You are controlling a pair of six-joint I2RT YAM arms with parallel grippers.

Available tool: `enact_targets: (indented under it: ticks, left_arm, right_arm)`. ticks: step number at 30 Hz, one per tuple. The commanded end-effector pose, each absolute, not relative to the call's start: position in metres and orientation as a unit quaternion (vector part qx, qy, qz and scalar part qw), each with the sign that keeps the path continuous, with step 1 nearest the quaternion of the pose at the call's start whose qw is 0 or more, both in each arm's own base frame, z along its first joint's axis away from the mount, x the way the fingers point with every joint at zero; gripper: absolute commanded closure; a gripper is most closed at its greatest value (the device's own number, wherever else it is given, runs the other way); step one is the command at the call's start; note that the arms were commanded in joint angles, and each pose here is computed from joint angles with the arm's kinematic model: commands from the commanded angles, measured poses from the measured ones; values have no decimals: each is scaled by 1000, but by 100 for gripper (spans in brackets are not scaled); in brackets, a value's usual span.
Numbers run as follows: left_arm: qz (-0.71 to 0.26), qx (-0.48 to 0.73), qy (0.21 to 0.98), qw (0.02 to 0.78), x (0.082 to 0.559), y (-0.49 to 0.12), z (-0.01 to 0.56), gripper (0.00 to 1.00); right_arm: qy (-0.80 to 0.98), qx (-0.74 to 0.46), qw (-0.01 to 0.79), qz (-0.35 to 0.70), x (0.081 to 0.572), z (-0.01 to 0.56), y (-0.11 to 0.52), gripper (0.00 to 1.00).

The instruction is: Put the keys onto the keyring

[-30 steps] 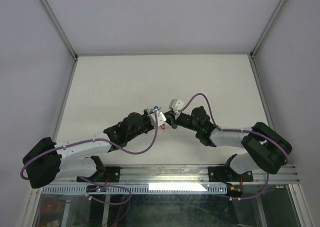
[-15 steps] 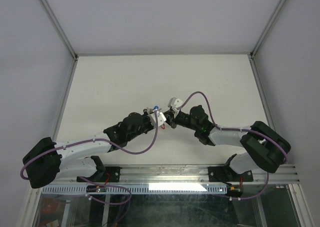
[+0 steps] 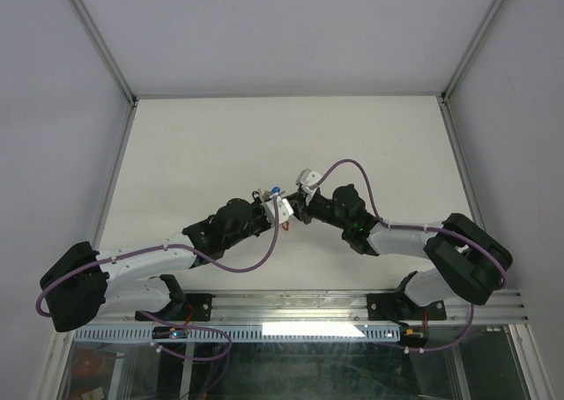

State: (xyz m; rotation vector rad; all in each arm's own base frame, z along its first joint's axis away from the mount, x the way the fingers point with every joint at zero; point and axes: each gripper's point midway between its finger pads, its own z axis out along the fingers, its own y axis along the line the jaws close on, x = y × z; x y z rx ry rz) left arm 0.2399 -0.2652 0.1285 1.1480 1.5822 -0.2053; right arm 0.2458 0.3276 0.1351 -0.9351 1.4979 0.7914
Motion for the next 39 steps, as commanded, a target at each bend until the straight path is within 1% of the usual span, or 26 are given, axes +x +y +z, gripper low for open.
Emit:
enact_targets:
  ticks: [1, 6, 11, 19, 22, 25, 26, 29, 31, 34, 37, 39]
  left_arm:
    - [-113, 485, 642, 583, 240, -282, 157, 100]
    - [-112, 486, 642, 583, 239, -282, 156, 100]
    - [-112, 487, 643, 581, 239, -282, 155, 100]
    - [-114, 487, 642, 581, 239, -282, 155, 100]
    - [-118, 486, 642, 581, 239, -283, 157, 100]
    - [-121, 485, 642, 581, 238, -284, 157, 100]
    - [-122, 486, 642, 581, 238, -284, 157, 100]
    - [-123, 485, 643, 580, 238, -284, 157, 100]
    - [-122, 485, 643, 581, 238, -284, 158, 100]
    - [-121, 485, 643, 580, 238, -284, 157, 100]
    - [-121, 486, 643, 580, 238, -284, 157, 100]
    - [-122, 486, 644, 578, 237, -284, 157, 100]
  right_arm:
    - [625, -378, 607, 314, 262, 163, 323, 80]
    - [631, -380, 609, 293, 266, 161, 318, 77]
    - [637, -378, 619, 260, 271, 164, 306, 68]
    - [649, -374, 624, 224, 274, 169, 282, 63]
    - [641, -381, 617, 252, 264, 171, 283, 62]
    - [612, -398, 603, 321, 241, 178, 295, 60]
    - [606, -400, 597, 340, 235, 180, 298, 58]
    - [606, -392, 577, 383, 225, 180, 307, 47]
    - [615, -377, 565, 400, 223, 178, 309, 45]
    - [636, -346, 551, 415, 223, 174, 309, 47]
    - [656, -321, 527, 434, 219, 167, 309, 55]
    - [669, -307, 512, 443, 218, 161, 310, 58]
